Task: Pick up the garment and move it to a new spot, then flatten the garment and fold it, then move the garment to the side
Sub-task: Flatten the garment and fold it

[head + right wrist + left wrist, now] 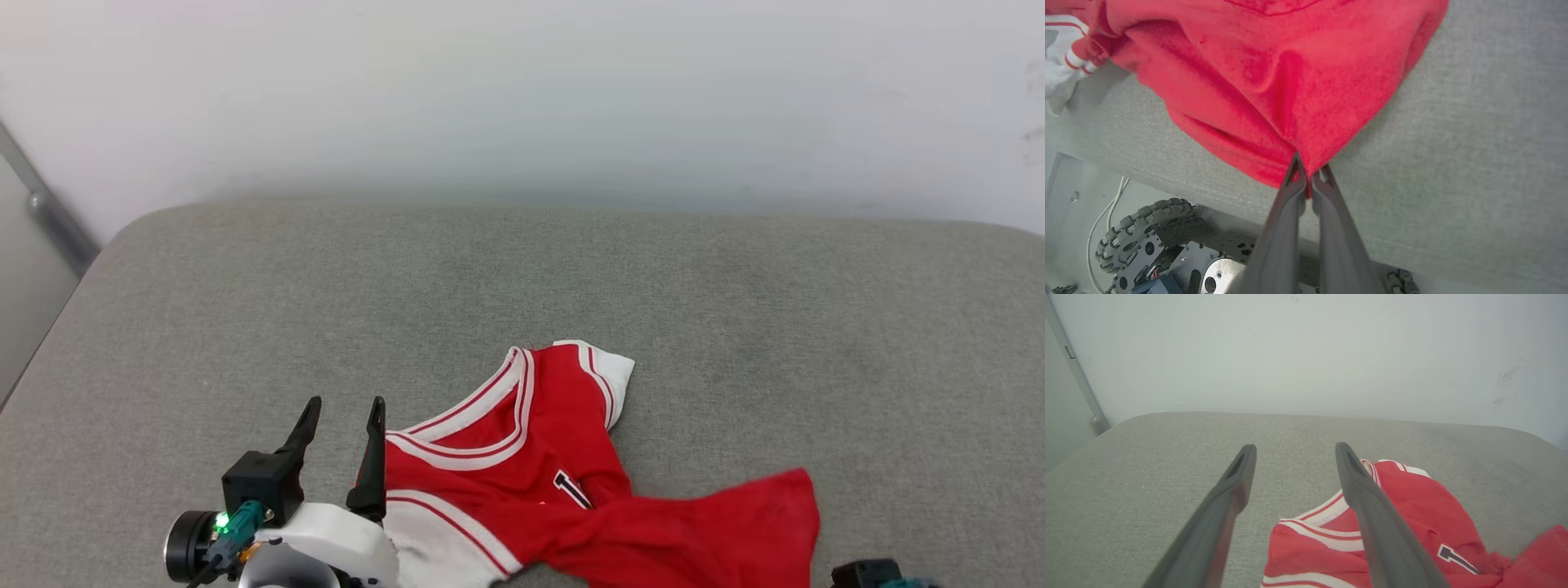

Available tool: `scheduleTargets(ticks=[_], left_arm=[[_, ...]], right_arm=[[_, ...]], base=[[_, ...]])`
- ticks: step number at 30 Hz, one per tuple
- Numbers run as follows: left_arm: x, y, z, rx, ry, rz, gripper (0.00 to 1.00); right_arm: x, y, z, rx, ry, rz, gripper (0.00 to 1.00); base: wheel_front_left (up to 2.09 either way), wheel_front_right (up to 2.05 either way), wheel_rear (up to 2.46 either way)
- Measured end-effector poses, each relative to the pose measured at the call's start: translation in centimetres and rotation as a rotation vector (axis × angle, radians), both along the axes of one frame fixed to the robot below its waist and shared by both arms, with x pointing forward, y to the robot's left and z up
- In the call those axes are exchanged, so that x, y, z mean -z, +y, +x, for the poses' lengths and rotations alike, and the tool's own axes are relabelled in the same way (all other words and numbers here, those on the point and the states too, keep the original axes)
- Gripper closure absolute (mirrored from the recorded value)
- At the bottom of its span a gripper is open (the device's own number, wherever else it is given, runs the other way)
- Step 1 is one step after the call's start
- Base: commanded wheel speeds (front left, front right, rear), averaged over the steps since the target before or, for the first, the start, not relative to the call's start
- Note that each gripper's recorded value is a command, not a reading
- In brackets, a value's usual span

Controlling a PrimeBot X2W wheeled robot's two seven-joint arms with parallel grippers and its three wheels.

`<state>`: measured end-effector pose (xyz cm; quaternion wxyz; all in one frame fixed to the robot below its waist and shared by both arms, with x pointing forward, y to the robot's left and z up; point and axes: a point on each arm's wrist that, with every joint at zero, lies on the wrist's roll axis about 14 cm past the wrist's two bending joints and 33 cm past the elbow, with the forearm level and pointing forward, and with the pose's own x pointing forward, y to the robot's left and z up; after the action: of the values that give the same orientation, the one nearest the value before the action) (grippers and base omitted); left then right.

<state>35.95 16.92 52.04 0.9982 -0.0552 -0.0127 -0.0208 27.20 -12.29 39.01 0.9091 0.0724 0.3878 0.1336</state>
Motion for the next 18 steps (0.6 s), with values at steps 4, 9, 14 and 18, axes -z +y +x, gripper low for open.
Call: scheduleTargets(ticks=[4,9,14,18], left_arm=[[0.1,0.2,-0.1,0.0,0.007,0.009,0.0],[0.2,0.7,-0.4,-0.017,0.012,0.016,0.0],[0.1,1.2,-0.5,-0.034,0.012,0.016,0.0],[0.2,1.2,-0.3,-0.04,0.016,0.013,0.0]], right_arm=[[-0.2,-0.5,0.0,0.069,-0.048,0.048,0.0],[-5.4,-2.2,3.8,0.168,-0.328,0.101,0.0],[-8.9,-4.2,6.5,0.238,-0.494,0.11,0.0],[-9.4,-4.2,9.0,0.245,-0.502,0.124,0.0]], base=[[0.0,0.0,0.0],[0.0,0.0,0.0],[0.0,0.0,0.0],[0.0,0.0,0.0]])
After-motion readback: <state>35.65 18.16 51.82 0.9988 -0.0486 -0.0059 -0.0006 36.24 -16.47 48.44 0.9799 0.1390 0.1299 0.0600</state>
